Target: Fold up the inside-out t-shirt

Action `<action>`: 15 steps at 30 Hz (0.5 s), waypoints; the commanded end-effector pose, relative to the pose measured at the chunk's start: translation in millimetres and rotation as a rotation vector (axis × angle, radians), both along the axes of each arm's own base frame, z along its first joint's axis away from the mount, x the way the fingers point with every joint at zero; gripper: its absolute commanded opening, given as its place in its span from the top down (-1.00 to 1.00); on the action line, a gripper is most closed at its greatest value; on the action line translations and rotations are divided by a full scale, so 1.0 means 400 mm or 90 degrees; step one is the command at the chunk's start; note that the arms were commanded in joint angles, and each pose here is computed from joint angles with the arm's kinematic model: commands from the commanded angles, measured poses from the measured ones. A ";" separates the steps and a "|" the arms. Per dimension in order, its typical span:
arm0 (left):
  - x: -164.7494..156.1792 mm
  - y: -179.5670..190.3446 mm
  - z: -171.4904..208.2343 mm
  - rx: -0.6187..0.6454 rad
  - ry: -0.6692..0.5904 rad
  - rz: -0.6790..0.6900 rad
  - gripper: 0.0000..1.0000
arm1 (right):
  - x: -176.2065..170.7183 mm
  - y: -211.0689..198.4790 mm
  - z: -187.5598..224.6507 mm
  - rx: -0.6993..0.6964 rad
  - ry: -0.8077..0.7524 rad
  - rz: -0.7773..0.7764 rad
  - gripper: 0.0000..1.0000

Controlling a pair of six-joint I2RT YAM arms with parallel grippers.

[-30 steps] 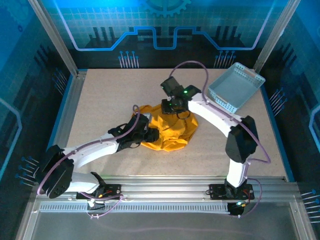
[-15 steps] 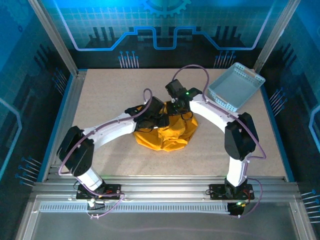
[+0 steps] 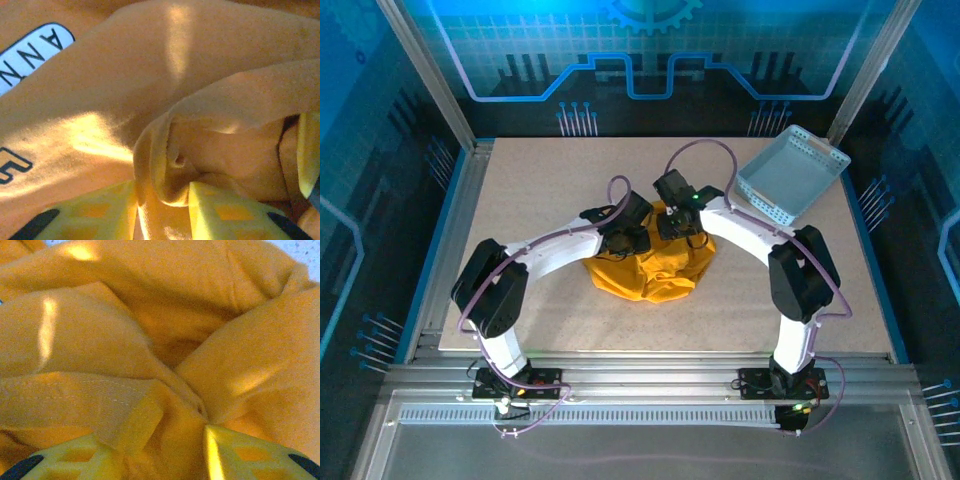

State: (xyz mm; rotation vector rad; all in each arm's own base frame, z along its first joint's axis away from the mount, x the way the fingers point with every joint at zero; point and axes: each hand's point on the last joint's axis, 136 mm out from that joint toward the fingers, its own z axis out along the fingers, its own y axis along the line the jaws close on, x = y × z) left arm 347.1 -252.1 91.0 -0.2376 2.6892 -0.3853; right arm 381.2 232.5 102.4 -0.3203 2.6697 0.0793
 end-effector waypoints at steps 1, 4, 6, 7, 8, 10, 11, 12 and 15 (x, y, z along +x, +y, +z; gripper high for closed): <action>-0.002 -0.006 0.007 -0.012 -0.008 -0.011 0.53 | 0.060 0.015 0.003 -0.022 -0.041 0.005 0.20; -0.010 -0.005 0.018 -0.025 -0.020 -0.019 0.64 | 0.088 0.019 0.020 -0.038 -0.057 -0.001 0.49; -0.015 -0.003 0.021 -0.029 -0.026 -0.026 0.81 | 0.097 0.024 0.042 -0.048 -0.067 0.004 0.66; -0.020 -0.001 0.020 -0.028 -0.026 -0.028 0.88 | 0.100 0.022 0.056 -0.058 -0.074 0.003 0.76; -0.023 0.002 0.021 -0.027 -0.028 -0.029 0.95 | 0.101 0.021 0.069 -0.066 -0.082 0.003 0.84; -0.028 0.007 0.025 -0.028 -0.034 -0.036 1.00 | 0.097 0.017 0.096 -0.079 -0.093 0.007 0.96; -0.031 0.009 0.028 -0.030 -0.039 -0.039 1.00 | 0.094 0.011 0.107 -0.080 -0.095 0.006 0.99; -0.034 0.012 0.035 -0.032 -0.045 -0.042 1.00 | 0.089 0.004 0.120 -0.082 -0.096 0.004 1.00; -0.045 0.015 0.064 -0.050 -0.075 -0.060 1.00 | 0.076 -0.016 0.158 -0.077 -0.096 0.007 1.00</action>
